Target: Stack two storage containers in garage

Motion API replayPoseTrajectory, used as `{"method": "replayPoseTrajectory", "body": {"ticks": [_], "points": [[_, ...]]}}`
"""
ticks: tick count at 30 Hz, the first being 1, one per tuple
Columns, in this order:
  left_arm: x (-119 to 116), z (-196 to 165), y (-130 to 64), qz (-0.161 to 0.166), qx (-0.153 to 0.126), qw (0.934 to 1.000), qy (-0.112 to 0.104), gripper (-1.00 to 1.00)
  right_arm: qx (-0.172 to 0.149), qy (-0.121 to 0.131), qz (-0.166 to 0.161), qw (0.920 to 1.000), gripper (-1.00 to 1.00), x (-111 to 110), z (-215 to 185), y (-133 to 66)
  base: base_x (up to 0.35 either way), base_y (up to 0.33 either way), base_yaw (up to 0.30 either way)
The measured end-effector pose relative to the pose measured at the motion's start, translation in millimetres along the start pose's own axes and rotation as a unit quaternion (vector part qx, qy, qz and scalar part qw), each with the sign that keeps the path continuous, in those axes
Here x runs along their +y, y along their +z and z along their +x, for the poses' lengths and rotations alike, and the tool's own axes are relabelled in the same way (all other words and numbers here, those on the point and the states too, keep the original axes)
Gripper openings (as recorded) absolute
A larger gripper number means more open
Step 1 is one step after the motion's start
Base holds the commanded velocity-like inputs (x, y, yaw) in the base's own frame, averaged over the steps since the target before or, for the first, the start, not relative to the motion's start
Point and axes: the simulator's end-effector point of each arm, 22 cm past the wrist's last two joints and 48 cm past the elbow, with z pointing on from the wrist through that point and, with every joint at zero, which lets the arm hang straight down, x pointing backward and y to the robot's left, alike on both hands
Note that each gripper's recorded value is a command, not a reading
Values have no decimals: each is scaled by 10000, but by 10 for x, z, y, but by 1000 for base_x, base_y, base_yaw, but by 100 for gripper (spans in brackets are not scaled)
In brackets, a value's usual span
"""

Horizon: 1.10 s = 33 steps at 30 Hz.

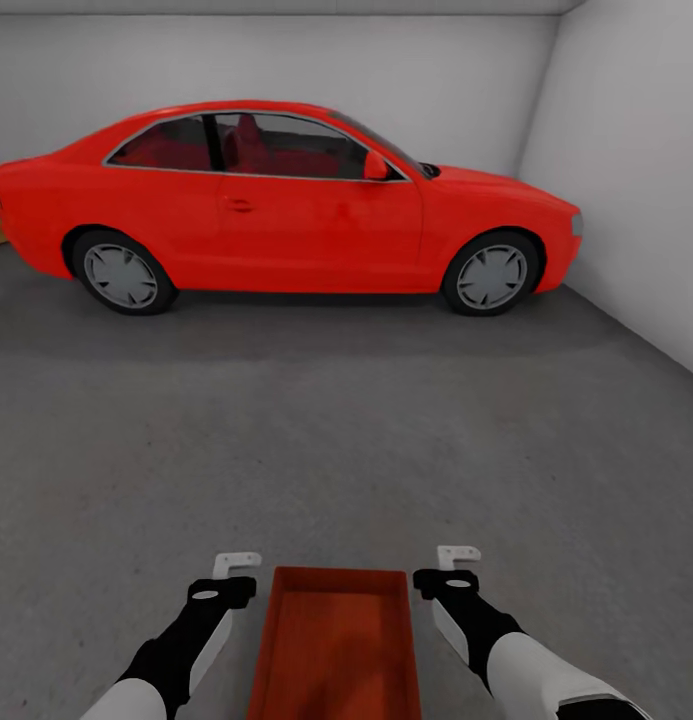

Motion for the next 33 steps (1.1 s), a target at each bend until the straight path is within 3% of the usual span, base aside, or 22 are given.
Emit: {"method": "replayPoseTrajectory", "body": {"ticks": [9,14,22,33], "points": [[24,-88,-129,1,11,10000,-4,100,13,-3,26,10000,100,-54,-84,-125,0,0,0],[48,-103,-195,-8,47,10000,12,100,-55,11,110,9999,100,-195,-146,-173,0,0,0],[143,136,-267,-84,362,9993,85,100,-39,20,225,9997,100,-390,-186,-258,0,0,0],[444,687,-395,-296,1015,9941,243,100,433,-124,348,9984,100,-583,222,-398,0,0,0]]}}
